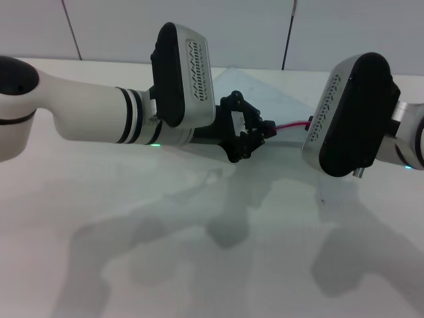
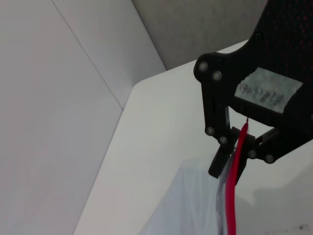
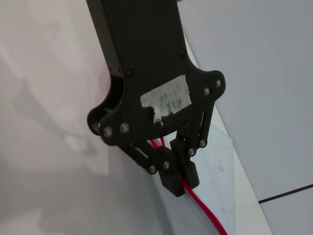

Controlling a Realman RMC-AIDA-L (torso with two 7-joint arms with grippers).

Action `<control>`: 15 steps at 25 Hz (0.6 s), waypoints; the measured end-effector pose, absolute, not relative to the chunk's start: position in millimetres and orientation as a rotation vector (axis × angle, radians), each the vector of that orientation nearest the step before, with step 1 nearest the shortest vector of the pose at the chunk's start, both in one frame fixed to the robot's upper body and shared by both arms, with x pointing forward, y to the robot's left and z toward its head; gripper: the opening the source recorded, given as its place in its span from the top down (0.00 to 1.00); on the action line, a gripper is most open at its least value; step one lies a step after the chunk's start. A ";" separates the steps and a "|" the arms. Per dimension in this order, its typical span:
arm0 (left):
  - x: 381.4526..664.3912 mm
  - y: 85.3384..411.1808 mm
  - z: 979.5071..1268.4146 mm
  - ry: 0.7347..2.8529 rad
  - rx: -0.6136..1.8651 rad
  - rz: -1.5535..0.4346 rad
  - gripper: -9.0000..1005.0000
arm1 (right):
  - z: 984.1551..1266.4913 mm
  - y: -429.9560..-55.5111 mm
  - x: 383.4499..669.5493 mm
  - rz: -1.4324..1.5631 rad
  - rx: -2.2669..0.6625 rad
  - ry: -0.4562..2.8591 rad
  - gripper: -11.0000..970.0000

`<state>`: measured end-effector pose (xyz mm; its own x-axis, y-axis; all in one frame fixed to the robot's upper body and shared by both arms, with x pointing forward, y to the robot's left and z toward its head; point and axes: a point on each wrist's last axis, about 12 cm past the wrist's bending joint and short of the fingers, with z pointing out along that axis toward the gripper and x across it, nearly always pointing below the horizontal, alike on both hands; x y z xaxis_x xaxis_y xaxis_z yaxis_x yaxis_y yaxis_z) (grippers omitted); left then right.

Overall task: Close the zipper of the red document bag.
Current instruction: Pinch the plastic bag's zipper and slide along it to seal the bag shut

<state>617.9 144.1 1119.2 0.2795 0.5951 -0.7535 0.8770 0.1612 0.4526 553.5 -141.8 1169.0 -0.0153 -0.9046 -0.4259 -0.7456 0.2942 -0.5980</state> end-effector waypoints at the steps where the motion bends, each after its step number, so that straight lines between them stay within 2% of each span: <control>1: 618.2 144.3 1119.2 1.417 1.531 -0.346 0.92 | 1169.1 -141.8 553.5 -0.261 -1.489 1.794 0.94; 15: 619.0 150.7 1110.9 1.462 1.512 -0.332 0.89 | 1170.6 -143.7 554.7 -0.265 -1.480 1.795 0.94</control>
